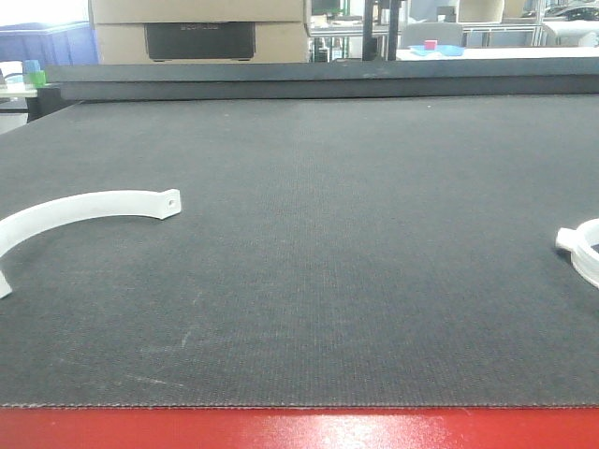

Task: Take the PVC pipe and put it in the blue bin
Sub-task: 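Lower both grippers toward the two white curved pipe pieces on the table, then close the right gripper on the white curved pipe piece nearest it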

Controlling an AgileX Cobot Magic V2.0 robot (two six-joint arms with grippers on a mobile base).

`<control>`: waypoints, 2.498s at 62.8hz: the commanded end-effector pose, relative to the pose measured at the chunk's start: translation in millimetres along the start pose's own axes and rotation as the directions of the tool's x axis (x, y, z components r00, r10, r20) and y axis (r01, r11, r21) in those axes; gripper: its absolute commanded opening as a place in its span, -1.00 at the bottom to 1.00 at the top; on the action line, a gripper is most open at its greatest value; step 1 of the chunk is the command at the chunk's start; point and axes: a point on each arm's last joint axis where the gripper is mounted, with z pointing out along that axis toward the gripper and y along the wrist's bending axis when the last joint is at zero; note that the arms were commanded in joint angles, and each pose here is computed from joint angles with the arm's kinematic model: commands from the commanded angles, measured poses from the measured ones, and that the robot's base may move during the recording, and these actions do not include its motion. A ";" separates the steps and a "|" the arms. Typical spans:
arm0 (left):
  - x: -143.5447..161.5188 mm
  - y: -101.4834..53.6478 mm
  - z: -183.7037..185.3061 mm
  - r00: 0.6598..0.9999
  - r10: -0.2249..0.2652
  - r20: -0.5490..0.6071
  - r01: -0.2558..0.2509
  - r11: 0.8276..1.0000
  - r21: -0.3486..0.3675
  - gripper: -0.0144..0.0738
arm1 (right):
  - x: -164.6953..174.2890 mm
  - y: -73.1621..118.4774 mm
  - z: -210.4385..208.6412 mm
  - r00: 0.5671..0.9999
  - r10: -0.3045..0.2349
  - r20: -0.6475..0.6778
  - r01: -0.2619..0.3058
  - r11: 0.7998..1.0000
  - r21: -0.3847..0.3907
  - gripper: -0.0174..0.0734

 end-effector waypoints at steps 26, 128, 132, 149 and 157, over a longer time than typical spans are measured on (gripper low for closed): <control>-61.4 -2.2 90.2 0.776 0.008 -0.631 -0.058 0.997 -0.058 -0.92 | -20.7 1.5 96.1 0.748 0.021 -0.664 -0.007 1.000 0.024 -0.99; 12.5 12.9 201.4 0.492 -0.068 -0.868 -0.034 0.995 -0.098 -0.92 | 165.5 41.8 272.5 0.012 -0.059 -0.998 0.001 0.998 -0.059 -0.34; 12.5 12.9 201.4 0.492 -0.068 -0.868 -0.034 0.995 -0.098 -0.92 | 169.5 43.1 272.6 -0.005 -0.047 -0.999 -0.013 0.999 -0.047 -0.36; 11.6 12.9 203.0 0.509 -0.067 -0.858 -0.034 0.995 -0.098 -0.92 | 183.7 43.6 275.8 -0.034 -0.028 -0.999 -0.018 0.999 -0.027 -0.36; 11.5 12.9 203.3 0.513 -0.067 -0.856 -0.034 0.995 -0.098 -0.92 | 186.3 43.5 276.3 -0.040 -0.019 -0.999 -0.016 1.000 -0.019 -0.36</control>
